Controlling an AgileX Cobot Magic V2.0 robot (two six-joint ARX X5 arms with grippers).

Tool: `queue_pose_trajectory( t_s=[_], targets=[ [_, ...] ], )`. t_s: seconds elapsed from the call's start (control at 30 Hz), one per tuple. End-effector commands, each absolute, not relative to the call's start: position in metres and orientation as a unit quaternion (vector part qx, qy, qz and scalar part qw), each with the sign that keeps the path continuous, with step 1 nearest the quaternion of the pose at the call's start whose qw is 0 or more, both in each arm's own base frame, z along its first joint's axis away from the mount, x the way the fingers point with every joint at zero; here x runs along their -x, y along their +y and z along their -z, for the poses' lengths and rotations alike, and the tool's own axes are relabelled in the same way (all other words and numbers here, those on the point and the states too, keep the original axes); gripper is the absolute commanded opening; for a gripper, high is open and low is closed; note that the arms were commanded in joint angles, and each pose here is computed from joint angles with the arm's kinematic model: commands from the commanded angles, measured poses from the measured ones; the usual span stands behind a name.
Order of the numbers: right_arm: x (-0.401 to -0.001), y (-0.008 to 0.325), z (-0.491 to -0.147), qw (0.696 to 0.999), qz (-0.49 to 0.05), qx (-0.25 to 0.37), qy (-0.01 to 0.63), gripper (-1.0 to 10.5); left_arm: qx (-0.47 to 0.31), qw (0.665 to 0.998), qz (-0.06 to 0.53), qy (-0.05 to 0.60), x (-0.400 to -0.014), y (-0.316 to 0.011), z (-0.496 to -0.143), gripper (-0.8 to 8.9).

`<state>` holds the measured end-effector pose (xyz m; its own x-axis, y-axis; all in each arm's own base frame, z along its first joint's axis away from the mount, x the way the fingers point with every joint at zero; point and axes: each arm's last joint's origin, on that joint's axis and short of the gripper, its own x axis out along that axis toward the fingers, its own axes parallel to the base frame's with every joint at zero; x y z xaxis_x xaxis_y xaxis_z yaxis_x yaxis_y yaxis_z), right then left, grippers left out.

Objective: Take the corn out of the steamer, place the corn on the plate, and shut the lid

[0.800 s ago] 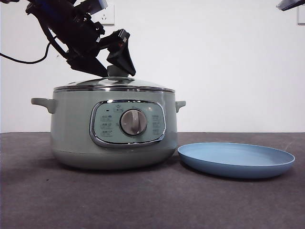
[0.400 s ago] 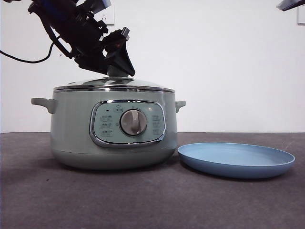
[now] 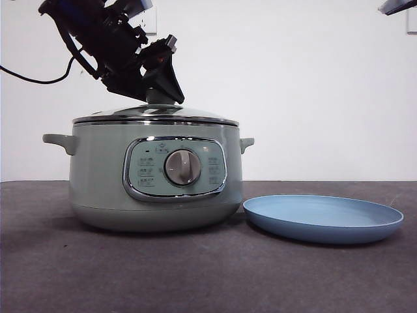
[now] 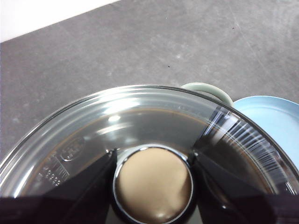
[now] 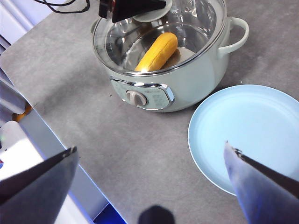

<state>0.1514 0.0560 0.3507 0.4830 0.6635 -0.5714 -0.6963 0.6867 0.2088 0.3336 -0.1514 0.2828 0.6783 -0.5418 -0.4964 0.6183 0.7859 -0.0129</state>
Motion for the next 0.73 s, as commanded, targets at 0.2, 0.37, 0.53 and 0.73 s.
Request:
queue_pose_trajectory(
  t_s=[0.2, 0.37, 0.53, 0.73],
  targets=[
    [-0.151, 0.056, -0.352, 0.862, -0.395, 0.025, 0.318, 6.6, -0.066, 0.923, 0.322, 0.197, -0.336, -0.152, -0.327, -0.08],
    [-0.152, 0.056, -0.352, 0.862, -0.395, 0.025, 0.316, 6.6, -0.065, 0.926, 0.322, 0.186, -0.332, -0.150, -0.350, -0.08],
    [-0.161, 0.059, -0.355, 0.871, -0.388, 0.004, 0.300, 6.6, -0.063, 0.934, 0.318, 0.149, -0.309, -0.139, -0.384, -0.08],
    [-0.184, 0.068, -0.356, 0.880, -0.384, -0.034, 0.279, 6.6, -0.058, 0.947, 0.297, 0.106, -0.259, -0.104, -0.429, -0.08]
  ],
)
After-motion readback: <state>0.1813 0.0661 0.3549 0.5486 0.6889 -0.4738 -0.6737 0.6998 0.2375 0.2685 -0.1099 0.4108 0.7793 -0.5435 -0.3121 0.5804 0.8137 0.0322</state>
